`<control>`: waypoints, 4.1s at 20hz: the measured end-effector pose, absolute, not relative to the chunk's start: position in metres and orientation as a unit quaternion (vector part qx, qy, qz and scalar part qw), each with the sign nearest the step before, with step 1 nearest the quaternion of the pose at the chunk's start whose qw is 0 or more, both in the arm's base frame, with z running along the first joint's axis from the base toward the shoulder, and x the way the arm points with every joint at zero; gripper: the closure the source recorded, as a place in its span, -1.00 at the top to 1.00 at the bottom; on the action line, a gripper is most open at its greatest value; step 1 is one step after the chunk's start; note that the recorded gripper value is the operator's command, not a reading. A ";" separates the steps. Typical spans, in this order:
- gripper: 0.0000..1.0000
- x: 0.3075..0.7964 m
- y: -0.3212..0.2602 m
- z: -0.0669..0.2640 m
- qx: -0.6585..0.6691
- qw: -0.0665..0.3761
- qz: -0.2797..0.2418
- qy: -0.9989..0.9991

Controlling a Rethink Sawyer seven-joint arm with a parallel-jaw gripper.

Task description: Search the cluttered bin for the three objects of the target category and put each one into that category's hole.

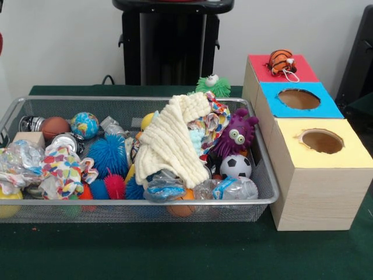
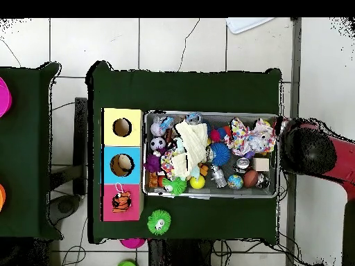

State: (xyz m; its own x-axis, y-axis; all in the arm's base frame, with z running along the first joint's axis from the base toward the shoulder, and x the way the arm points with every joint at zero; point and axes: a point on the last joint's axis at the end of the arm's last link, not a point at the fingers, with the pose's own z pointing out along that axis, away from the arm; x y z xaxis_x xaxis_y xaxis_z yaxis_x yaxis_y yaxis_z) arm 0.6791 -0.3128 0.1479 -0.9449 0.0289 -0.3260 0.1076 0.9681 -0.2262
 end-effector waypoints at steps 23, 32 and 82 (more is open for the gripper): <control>1.00 0.727 -0.248 0.129 -0.022 0.191 -0.121 0.974; 1.00 0.737 -0.233 0.126 -0.036 0.216 -0.125 0.968; 1.00 0.619 -0.260 -0.008 0.013 0.061 -0.117 0.991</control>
State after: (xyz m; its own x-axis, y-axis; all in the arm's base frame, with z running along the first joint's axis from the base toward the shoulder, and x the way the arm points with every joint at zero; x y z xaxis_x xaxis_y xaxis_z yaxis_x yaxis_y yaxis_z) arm 0.6186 -0.2604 -0.0083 -0.9923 0.0111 -0.1230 0.0395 0.9721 -0.2311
